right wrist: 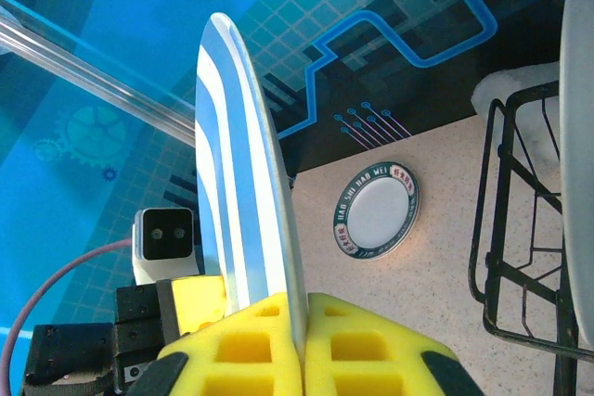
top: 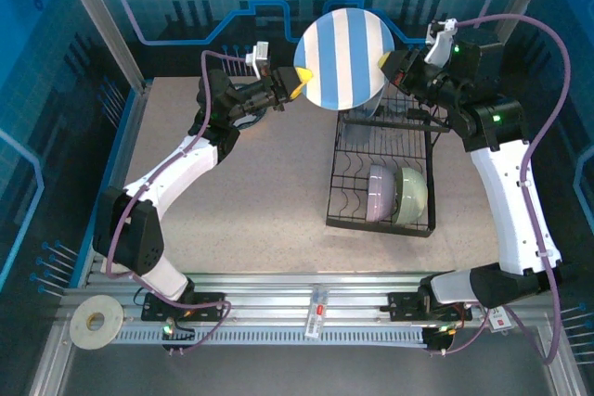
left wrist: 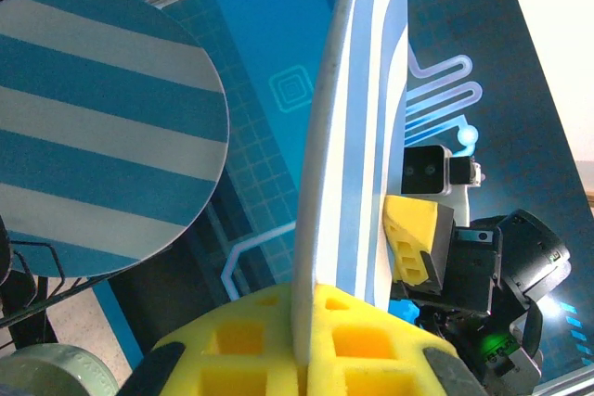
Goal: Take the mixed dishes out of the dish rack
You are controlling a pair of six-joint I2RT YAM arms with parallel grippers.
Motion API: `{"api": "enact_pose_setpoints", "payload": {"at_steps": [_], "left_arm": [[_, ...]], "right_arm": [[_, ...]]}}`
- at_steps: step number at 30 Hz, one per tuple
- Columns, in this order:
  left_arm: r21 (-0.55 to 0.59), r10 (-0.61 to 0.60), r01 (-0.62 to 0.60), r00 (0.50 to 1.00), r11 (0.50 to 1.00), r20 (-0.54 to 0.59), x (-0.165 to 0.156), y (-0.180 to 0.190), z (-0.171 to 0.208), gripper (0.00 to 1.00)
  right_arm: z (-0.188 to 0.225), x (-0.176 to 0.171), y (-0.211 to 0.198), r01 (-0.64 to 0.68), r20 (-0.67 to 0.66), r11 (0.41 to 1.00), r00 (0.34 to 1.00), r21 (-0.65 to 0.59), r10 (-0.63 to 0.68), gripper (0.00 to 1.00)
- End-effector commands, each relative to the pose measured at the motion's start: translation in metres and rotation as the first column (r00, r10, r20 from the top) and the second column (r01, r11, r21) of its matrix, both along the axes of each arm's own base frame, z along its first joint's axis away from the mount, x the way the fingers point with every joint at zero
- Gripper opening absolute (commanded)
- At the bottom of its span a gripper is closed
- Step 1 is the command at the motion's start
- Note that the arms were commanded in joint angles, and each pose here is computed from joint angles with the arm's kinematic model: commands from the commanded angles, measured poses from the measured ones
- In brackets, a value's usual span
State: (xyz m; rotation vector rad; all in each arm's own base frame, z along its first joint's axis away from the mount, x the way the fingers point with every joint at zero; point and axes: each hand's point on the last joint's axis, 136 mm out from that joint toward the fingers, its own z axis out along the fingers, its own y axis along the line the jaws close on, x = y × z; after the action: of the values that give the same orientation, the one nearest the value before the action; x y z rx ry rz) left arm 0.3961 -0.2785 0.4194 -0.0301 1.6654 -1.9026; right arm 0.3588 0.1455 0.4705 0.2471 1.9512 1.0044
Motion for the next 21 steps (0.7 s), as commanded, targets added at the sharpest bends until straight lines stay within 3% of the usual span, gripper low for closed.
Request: {"api": "enact_pose_setpoints", "payload": {"at_steps": [1,3,6,9,21], "left_arm": [[-0.011,-0.014,0.015,0.997,1.0,0.075,-0.007,0.0,0.017,0.0],[-0.018,-0.001,0.003,0.997,1.0,0.076,-0.005,0.003,0.02,0.0],[-0.03,0.023,-0.021,0.996,0.999,0.085,-0.001,0.01,0.025,0.0],[-0.036,0.053,-0.05,0.995,0.998,0.09,0.006,0.019,0.028,0.0],[0.002,0.247,-0.247,0.968,0.969,0.036,0.057,0.095,0.008,0.0]], "right_arm": [[0.024,-0.003,-0.001,-0.011,0.083,1.0,0.997,-0.003,0.011,0.08],[0.026,-0.001,-0.004,-0.006,0.096,1.0,0.995,-0.009,0.007,0.28],[0.032,0.001,-0.007,-0.009,0.129,1.0,0.992,-0.016,0.011,0.7],[0.033,0.004,-0.012,0.002,0.14,1.0,0.99,-0.028,0.002,1.0],[0.036,0.005,-0.029,0.028,0.176,0.997,0.984,-0.07,-0.015,1.0]]}}
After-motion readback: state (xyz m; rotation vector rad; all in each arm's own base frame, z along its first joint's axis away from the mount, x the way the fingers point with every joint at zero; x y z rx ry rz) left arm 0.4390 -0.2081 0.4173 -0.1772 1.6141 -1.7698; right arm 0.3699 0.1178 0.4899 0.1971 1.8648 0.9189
